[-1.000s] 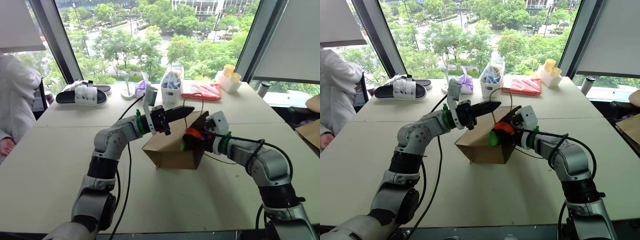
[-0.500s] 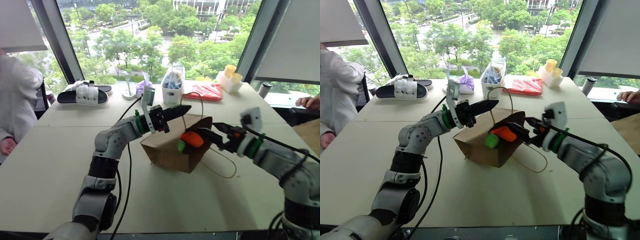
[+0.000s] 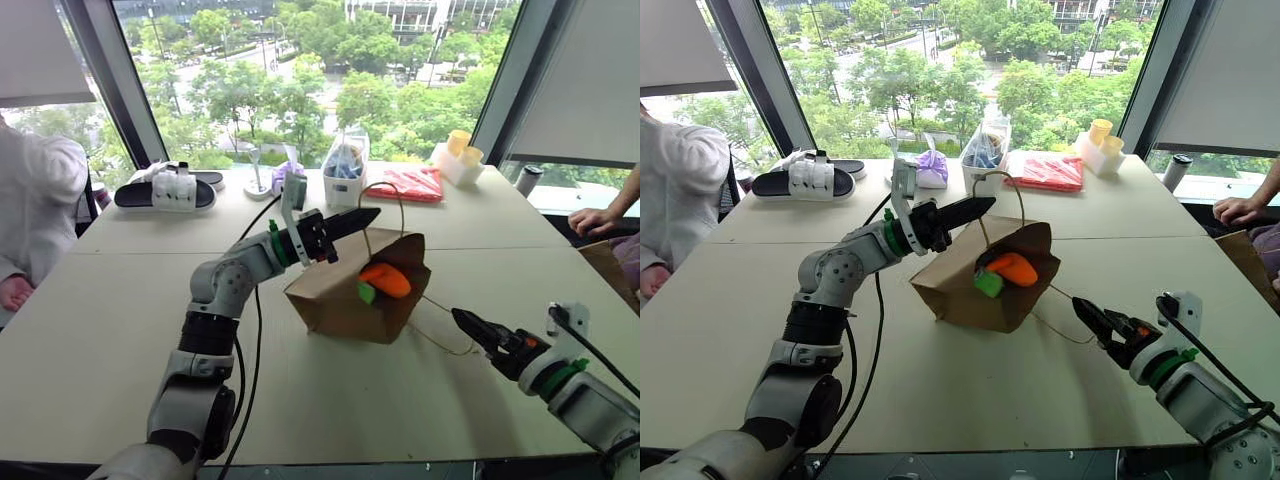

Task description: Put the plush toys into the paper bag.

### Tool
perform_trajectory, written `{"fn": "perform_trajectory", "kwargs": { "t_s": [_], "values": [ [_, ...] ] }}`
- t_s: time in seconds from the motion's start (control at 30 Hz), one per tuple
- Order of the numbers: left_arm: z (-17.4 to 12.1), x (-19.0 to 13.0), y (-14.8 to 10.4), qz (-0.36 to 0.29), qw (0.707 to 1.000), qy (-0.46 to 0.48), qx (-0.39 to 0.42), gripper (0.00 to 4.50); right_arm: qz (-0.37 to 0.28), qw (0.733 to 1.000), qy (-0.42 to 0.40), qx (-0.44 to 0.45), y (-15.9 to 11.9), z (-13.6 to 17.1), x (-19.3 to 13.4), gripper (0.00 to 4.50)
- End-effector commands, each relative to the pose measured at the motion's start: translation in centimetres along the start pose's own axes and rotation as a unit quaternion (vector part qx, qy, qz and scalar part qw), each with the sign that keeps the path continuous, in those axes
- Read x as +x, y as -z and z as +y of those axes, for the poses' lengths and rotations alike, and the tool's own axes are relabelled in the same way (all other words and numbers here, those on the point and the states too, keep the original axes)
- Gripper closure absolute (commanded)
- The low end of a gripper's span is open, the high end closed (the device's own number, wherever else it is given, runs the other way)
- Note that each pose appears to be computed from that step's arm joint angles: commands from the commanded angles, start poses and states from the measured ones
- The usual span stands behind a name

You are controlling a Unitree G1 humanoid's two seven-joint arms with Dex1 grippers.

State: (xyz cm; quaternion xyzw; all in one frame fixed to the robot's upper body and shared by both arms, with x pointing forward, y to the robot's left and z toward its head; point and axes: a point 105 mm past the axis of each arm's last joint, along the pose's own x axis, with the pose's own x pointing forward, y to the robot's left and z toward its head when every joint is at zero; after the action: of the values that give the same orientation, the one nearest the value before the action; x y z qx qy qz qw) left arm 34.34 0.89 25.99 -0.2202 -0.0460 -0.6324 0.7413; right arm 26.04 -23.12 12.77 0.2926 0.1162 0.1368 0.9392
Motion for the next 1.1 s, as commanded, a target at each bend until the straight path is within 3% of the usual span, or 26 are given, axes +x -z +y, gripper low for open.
{"fn": "perform_trajectory", "kwargs": {
  "t_s": [0.03, 0.17, 0.27, 0.37, 0.47, 0.67, 1.1],
  "values": [
    [-0.7, 0.2, -1.1, -0.014, 1.000, 0.013, 0.021, 4.50, 0.013, 1.000, -0.013, -0.011, 0.7, 1.1, -0.2, 0.03],
    [-0.7, 0.2, -1.0, -0.014, 1.000, 0.013, 0.020, 4.50, 0.037, 0.999, 0.031, -0.010, 2.5, -0.8, -0.2, 0.03],
    [-0.7, 0.2, -1.0, -0.012, 1.000, 0.014, 0.020, 4.50, 0.043, 0.999, 0.015, -0.002, 3.2, -0.4, -0.1, 0.03],
    [-0.7, 0.2, -1.0, -0.011, 1.000, 0.013, 0.021, 4.50, 0.026, 1.000, 0.013, 0.005, 2.8, -0.4, -0.2, 0.82],
    [-0.7, 0.2, -1.0, -0.011, 1.000, 0.012, 0.021, 4.50, -0.021, 0.999, 0.001, 0.035, 1.3, -0.5, -1.2, 0.82],
    [-0.7, 0.3, -1.0, -0.012, 1.000, 0.015, 0.019, 4.50, -0.004, 0.999, -0.002, 0.033, 1.7, -0.4, -2.2, 0.82],
    [-0.7, 0.5, -0.9, -0.012, 1.000, 0.016, 0.016, 4.50, -0.042, 0.991, 0.002, 0.124, 1.8, -1.4, 0.2, 0.82]
  ]
}}
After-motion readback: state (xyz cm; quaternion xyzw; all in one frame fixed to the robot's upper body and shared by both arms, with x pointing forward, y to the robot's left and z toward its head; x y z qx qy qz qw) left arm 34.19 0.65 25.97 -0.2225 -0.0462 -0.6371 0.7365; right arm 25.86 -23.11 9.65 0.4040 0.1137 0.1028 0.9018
